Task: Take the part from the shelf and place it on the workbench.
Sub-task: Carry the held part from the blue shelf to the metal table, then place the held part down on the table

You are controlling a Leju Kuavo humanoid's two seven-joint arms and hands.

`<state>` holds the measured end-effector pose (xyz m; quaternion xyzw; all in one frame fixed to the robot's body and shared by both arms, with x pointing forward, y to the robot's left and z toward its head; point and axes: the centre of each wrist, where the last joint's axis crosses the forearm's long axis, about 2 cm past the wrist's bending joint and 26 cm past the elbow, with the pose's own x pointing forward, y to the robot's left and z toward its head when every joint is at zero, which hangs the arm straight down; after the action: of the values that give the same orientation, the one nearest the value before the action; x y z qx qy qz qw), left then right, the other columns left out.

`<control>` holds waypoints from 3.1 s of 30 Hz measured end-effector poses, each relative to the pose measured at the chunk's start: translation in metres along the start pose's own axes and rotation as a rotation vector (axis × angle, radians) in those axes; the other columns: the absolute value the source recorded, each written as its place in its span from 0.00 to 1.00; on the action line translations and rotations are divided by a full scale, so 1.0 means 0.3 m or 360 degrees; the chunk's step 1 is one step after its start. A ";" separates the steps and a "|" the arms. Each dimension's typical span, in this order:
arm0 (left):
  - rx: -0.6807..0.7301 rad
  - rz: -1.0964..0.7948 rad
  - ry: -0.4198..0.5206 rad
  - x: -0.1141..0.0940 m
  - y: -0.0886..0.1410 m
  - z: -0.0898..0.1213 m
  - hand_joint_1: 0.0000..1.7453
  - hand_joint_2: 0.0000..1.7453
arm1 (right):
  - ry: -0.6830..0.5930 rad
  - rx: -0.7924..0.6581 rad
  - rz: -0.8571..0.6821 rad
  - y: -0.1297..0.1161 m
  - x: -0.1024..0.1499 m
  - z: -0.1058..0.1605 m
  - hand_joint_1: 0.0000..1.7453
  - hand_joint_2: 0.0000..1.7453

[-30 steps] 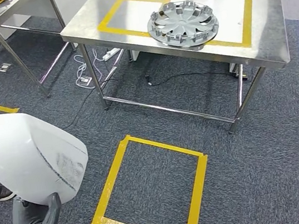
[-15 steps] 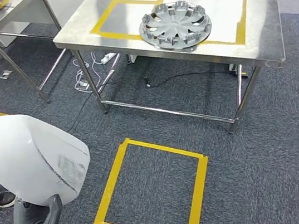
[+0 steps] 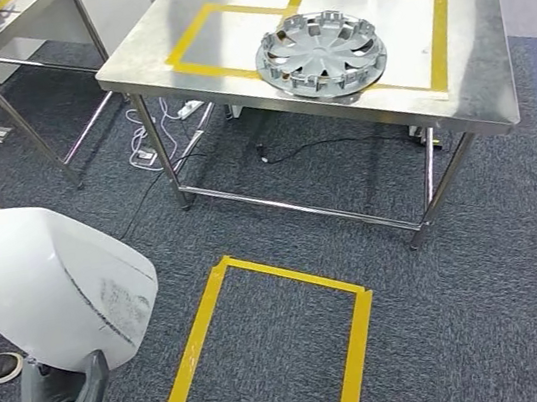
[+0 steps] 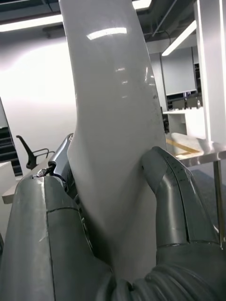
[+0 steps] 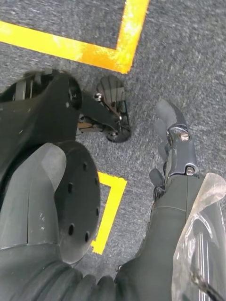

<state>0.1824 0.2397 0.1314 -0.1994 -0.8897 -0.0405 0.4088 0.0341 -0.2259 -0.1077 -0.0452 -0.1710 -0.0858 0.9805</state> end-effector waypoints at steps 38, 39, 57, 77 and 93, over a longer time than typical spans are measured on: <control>0.0001 0.0014 -0.0009 -0.002 -0.003 -0.005 1.00 1.00 | 0.0039 0.0018 0.0017 -0.012 -0.012 0.001 0.00 1.00; 0.0002 0.0015 -0.0010 -0.002 -0.003 -0.006 1.00 1.00 | 0.0039 0.0018 0.0018 -0.013 -0.011 0.000 0.00 1.00; 0.0009 0.0022 -0.0008 -0.007 -0.003 -0.007 1.00 1.00 | 0.0055 0.0018 0.0020 -0.012 -0.005 -0.001 0.00 1.00; 0.0004 0.0046 -0.0018 -0.012 -0.018 -0.016 1.00 1.00 | 0.0070 0.0007 0.0027 -0.013 -0.005 -0.002 0.00 1.00; 0.0001 0.0054 -0.0014 -0.016 -0.021 -0.016 1.00 1.00 | 0.0063 0.0010 0.0028 -0.011 0.004 -0.004 0.00 1.00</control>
<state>0.1861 0.2313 0.1316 -0.2145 -0.8879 -0.0325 0.4056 0.0351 -0.2296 -0.1081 -0.0420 -0.1515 -0.0774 0.9845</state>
